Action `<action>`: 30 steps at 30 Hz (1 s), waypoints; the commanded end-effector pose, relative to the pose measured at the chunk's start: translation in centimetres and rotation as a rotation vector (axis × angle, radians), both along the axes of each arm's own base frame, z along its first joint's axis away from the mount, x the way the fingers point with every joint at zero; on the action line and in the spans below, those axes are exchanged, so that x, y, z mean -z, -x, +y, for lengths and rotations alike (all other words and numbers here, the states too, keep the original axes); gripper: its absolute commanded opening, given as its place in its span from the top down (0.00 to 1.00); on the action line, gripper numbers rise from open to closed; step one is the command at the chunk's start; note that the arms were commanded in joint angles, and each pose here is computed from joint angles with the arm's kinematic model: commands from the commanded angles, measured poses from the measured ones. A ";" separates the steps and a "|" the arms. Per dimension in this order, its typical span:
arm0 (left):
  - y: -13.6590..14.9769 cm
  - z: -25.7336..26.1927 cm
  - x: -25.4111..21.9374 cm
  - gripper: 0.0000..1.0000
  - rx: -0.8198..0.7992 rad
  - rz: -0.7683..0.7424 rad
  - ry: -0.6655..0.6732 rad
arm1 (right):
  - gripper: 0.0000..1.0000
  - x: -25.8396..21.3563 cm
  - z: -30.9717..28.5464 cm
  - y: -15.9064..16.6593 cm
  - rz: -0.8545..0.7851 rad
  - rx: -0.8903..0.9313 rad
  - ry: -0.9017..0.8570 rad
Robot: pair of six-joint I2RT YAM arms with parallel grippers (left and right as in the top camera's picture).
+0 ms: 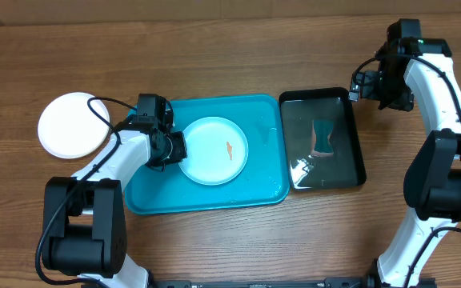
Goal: Clean dirty plates on tray and stack at the side
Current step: 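Hold the second white plate rim on the tray with the left gripper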
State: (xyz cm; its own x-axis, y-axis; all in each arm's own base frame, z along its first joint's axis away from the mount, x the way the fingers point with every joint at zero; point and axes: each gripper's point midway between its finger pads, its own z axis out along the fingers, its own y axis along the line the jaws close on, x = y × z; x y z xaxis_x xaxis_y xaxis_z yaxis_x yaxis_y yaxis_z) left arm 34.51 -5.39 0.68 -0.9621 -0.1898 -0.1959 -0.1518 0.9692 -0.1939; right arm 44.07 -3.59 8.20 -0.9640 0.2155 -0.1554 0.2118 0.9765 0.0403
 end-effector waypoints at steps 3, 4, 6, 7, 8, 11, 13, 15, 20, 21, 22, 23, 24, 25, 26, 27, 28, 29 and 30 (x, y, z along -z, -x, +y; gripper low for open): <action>-0.9 0.0 -0.8 0.76 0.031 -0.037 -0.017 | 0.00 -1.9 0.1 -0.6 -0.052 0.000 0.003; -1.0 0.0 -0.9 0.75 0.033 -0.041 -0.018 | 0.00 -1.9 0.1 -0.6 -0.052 0.000 0.003; -1.2 0.0 -1.1 0.73 0.033 -0.046 -0.018 | 0.00 -1.9 0.1 -0.6 -0.052 0.000 0.003; -1.3 0.0 -1.2 0.73 0.033 -0.049 -0.017 | 0.00 -1.9 0.1 -0.6 -0.052 0.000 0.003; -1.4 0.0 -1.2 0.73 0.033 -0.051 -0.018 | 0.00 -1.9 0.1 -0.6 -0.052 0.000 0.003; -1.6 -0.1 -1.4 0.72 0.033 -0.057 -0.016 | 0.00 -1.9 0.1 -0.6 -0.052 0.000 0.003; -1.6 -0.2 -1.7 0.70 0.035 -0.056 -0.009 | 0.00 -1.9 0.1 -0.6 -0.052 0.000 0.003; -1.7 -0.2 -2.2 0.70 0.035 -0.063 -0.011 | 0.00 -1.9 0.1 -0.6 -0.052 0.000 0.003; -1.8 -0.1 -2.5 0.69 0.040 -0.075 -0.018 | 0.00 -1.9 0.1 -0.6 -0.052 0.000 0.003; -1.8 -0.1 -2.5 0.69 0.040 -0.075 -0.018 | 0.00 -1.9 0.1 -0.6 -0.052 0.000 0.003; -1.8 0.0 -2.5 0.69 0.039 -0.075 -0.021 | 0.00 -1.9 0.1 -0.6 -0.052 0.000 0.003; -1.8 0.0 -2.5 0.67 0.038 -0.075 -0.021 | 0.00 -1.9 0.1 -0.6 -0.052 0.000 0.003; -1.8 0.0 -2.5 0.63 0.038 -0.074 -0.021 | 0.00 -1.9 0.1 -0.6 -0.052 0.000 0.003; -1.8 0.0 -2.5 0.61 0.038 -0.073 -0.021 | 0.00 -1.9 0.1 -0.6 -0.052 0.000 0.003; -1.7 0.0 -2.5 0.61 0.038 -0.072 -0.022 | 0.00 -1.9 0.1 -0.6 -0.052 0.000 0.003; -1.7 0.0 -2.5 0.62 0.038 -0.071 -0.021 | 0.00 -1.9 0.1 -0.6 -0.052 0.000 0.003; -1.7 0.0 -2.5 0.62 0.038 -0.071 -0.021 | 0.00 -1.9 0.1 -0.6 -0.052 0.000 0.003; -1.7 0.0 -2.5 0.65 0.038 -0.071 -0.021 | 0.00 -1.9 0.1 -0.6 -0.052 0.000 0.003; -1.7 0.0 -2.5 0.67 0.038 -0.071 -0.021 | 0.00 -1.9 0.1 -0.6 -0.052 0.000 0.003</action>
State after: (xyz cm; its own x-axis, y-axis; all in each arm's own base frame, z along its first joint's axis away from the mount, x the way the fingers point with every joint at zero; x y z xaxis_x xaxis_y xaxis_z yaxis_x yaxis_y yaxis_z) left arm 35.23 -5.38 1.55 -0.9624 -0.1647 -0.2160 -0.1245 0.9742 -0.1882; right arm 44.07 -3.59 8.20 -0.9641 0.2152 -0.1554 0.2115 0.9766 0.0402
